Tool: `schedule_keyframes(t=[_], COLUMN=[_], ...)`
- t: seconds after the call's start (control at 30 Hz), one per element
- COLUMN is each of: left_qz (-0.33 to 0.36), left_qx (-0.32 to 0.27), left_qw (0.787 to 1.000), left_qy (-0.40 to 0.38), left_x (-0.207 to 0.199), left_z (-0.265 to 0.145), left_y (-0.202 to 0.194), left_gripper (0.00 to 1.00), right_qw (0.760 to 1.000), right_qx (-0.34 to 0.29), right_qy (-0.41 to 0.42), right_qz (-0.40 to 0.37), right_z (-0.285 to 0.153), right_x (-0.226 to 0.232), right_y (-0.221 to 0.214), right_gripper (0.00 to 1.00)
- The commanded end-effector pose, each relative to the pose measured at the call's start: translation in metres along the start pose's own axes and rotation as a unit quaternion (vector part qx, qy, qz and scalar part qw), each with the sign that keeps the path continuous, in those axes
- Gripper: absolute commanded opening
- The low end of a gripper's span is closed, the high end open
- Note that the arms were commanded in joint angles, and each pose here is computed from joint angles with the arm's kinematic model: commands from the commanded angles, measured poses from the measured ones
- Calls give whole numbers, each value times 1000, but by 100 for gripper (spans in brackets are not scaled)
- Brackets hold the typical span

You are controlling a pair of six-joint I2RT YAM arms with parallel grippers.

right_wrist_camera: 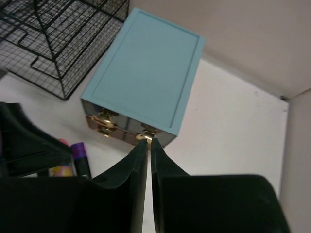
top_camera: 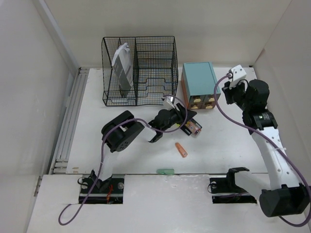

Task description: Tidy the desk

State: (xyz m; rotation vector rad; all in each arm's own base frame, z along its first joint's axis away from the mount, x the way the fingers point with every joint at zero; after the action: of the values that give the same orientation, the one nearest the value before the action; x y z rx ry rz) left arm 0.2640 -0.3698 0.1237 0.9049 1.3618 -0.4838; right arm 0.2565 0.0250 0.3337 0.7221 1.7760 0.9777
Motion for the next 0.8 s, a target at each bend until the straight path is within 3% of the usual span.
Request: schedule_keyframes(t=[0.0, 0.17, 0.33, 0.57, 0.77], left_qz=[-35, -27, -27, -28, -46], left_qx=[-40, -54, -64, -67, -74], left_qw=[996, 997, 996, 997, 996], left_qy=[-74, -46, -52, -4, 36], left_x=[-39, -36, -38, -37, -24], left_z=[22, 43, 55, 77, 72], left_y=[16, 19, 26, 33, 31], left_gripper=[46, 53, 54, 54, 54], right_qw=[996, 995, 995, 995, 995], right_qx=[-44, -43, -41, -53, -55], right_qy=[41, 42, 48, 41, 35], right_qz=[63, 77, 78, 73, 72], right_z=[-1, 0, -1, -6, -8], right_x=[8, 6, 9, 8, 7], right_y=[8, 0, -4, 1, 3], right_gripper=[12, 12, 12, 12, 12])
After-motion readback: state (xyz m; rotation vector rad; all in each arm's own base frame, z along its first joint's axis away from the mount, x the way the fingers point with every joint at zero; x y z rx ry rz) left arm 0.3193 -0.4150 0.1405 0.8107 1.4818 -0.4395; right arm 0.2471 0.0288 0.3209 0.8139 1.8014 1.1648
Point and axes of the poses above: each gripper's point midway between its finger pads, its own z axis out along the fingers, its own x axis along the line the jaws close on, y = z × x, the point moved 10 cm from there along -z, back along the fingers, and after that the axes turned 12 degrees about -z, right-handed, at the moved point
